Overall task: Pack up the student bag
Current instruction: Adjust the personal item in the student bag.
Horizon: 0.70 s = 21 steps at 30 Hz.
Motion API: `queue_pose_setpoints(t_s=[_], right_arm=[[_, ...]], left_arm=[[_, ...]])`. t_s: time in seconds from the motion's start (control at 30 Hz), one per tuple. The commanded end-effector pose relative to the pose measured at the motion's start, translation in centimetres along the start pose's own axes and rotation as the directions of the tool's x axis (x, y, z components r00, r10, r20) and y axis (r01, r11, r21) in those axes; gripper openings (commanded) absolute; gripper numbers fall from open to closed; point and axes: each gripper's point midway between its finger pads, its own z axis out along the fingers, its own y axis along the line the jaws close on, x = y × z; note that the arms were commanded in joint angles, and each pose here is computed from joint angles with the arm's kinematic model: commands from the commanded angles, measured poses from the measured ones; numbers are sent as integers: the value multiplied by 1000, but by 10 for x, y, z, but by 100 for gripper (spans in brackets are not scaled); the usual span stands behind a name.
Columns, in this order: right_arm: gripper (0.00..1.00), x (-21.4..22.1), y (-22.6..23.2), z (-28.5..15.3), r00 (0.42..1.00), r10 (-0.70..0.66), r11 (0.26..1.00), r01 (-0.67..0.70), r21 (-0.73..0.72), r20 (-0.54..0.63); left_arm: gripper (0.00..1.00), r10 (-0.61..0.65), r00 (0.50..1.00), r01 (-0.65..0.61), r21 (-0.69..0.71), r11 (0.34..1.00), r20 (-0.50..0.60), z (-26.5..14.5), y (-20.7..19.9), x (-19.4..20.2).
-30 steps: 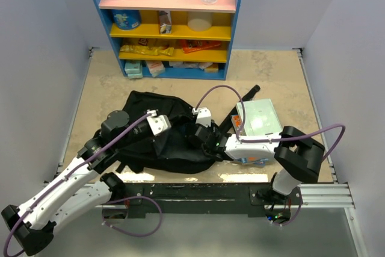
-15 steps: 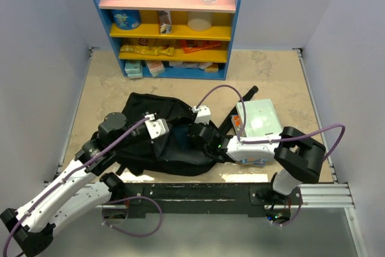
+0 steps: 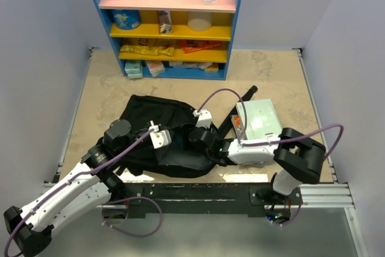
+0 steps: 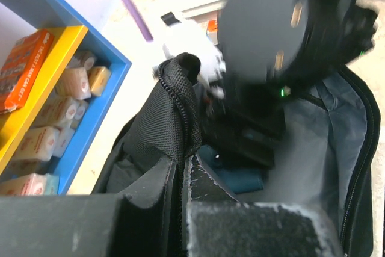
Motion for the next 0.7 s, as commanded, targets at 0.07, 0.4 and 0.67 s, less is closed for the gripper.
queue_pose_setpoints(t_s=[0.07, 0.4, 0.67], right_arm=[[74, 26, 1, 16, 991, 101, 995, -101, -3, -84], [42, 42, 1, 37, 982, 122, 990, -132, -58, -147], [0, 27, -12, 26, 990, 93, 995, -95, -11, -109]], left_arm=[[0, 50, 995, -50, -5, 999, 86, 4, -1, -16], [0, 41, 996, -43, 16, 999, 84, 8, -9, -10], [0, 60, 994, -61, 7, 998, 86, 6, -8, -10]])
